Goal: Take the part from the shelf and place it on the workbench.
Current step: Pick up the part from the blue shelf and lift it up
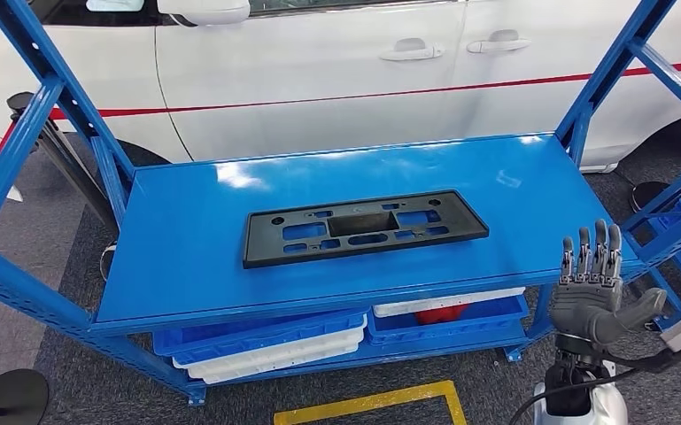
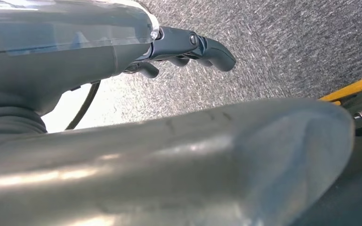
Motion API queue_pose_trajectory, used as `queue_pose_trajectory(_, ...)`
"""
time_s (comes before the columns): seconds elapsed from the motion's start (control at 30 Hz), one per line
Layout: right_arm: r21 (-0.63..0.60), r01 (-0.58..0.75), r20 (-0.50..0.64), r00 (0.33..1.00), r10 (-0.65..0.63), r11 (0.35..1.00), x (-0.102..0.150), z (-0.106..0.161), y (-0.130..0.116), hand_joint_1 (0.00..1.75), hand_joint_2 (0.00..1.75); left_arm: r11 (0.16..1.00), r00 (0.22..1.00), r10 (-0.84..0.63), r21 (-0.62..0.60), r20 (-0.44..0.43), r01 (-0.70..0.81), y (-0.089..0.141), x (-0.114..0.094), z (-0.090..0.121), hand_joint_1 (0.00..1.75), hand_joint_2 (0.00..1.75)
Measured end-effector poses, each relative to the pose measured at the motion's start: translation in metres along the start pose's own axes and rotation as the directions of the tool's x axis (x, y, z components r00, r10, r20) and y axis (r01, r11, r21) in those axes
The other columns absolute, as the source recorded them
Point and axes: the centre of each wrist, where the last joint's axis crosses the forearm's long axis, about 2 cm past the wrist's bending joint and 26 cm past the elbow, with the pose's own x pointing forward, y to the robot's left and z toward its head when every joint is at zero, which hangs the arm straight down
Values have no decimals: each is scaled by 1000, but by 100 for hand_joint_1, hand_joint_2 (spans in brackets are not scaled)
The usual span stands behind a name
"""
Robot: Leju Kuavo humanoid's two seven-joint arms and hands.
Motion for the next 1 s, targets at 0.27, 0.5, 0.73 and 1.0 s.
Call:
queue_pose_trajectory(0.27,78,-275,25,961,274,958,-11,-29,28,0,131,1000,1000,-15,2,3,15,0,1,0,0,0)
queue_pose_trajectory(0.5,94,-339,42,941,337,936,-13,-36,34,0,175,1000,1000,-18,2,3,18,0,1,0,0,0)
queue_pose_trajectory(0.73,100,-873,245,486,839,477,-37,-67,79,0,0,999,998,-55,0,13,55,2,5,0,0,0)
queue_pose_trajectory(1.0,187,-914,360,404,841,359,-64,-84,115,0,175,998,998,-67,4,16,67,5,7,0,0,0)
